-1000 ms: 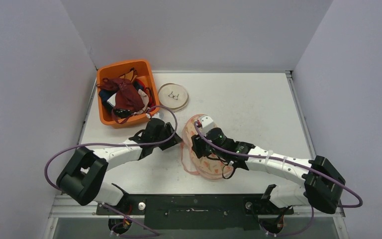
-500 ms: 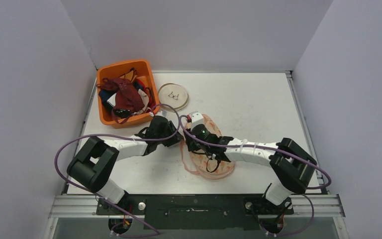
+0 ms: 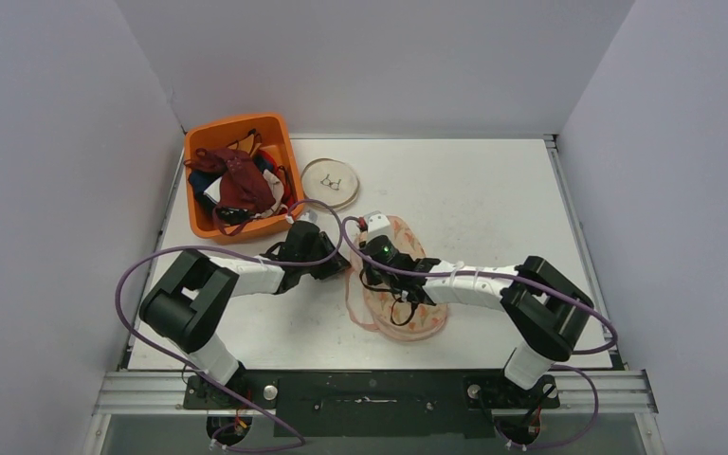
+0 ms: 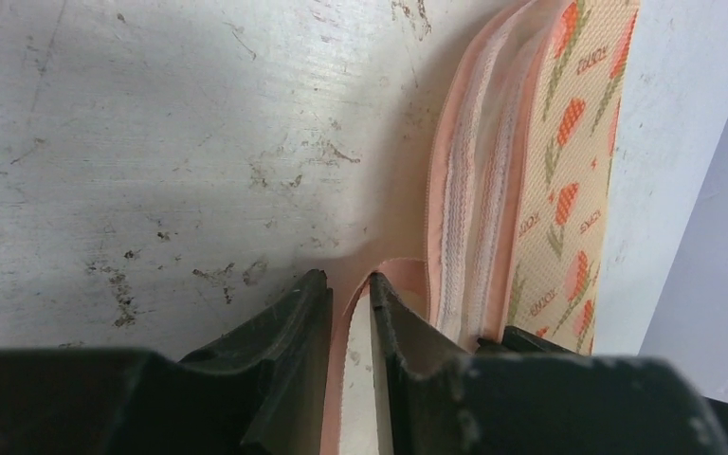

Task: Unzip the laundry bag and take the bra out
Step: Close the laundry bag at the center of the board, then reset both arms

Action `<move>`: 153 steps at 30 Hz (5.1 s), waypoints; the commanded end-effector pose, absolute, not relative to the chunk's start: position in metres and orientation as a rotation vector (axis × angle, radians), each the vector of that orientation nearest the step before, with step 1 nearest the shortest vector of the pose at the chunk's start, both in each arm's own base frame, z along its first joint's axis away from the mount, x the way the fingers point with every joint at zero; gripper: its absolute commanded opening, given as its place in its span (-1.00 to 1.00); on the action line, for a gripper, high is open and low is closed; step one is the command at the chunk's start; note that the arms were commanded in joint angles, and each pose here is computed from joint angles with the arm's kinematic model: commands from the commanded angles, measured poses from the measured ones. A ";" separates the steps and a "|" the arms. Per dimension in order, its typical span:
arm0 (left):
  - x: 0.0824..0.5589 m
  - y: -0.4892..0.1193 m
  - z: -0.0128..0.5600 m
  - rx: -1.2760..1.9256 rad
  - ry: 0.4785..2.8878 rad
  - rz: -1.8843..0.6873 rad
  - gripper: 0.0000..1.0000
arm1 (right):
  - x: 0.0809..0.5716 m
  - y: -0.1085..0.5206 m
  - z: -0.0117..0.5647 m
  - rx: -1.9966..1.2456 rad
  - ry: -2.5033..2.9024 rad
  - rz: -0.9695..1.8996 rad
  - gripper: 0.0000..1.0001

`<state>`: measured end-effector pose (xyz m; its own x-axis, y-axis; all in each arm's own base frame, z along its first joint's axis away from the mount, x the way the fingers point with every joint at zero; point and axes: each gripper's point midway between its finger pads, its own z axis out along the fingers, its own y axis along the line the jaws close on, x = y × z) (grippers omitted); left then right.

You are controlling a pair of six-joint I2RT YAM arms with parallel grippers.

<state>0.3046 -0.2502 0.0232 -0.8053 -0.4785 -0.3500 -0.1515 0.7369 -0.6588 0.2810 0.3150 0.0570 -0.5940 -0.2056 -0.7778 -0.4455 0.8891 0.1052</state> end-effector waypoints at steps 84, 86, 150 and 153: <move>0.331 -0.283 0.007 -0.390 2.355 -0.826 -1.00 | 0.130 0.248 0.020 -0.453 2.299 0.883 -0.57; 0.332 -0.284 0.015 -0.383 2.337 -0.843 -1.00 | 0.132 0.249 0.025 -0.451 2.286 0.881 -0.56; 0.209 -0.204 0.152 -0.326 2.060 -1.023 0.17 | 0.281 0.112 0.043 0.664 2.109 0.501 -0.09; 0.208 -0.203 0.150 -0.327 2.065 -1.015 0.17 | 0.301 0.107 0.045 0.665 2.088 0.502 -0.05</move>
<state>0.2034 -0.2022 0.1286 -0.6795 -0.5196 -0.5179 0.0752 0.6529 -0.7537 0.2631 0.1073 0.0226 -0.5316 0.6438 -0.5504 0.3580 0.7597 0.5428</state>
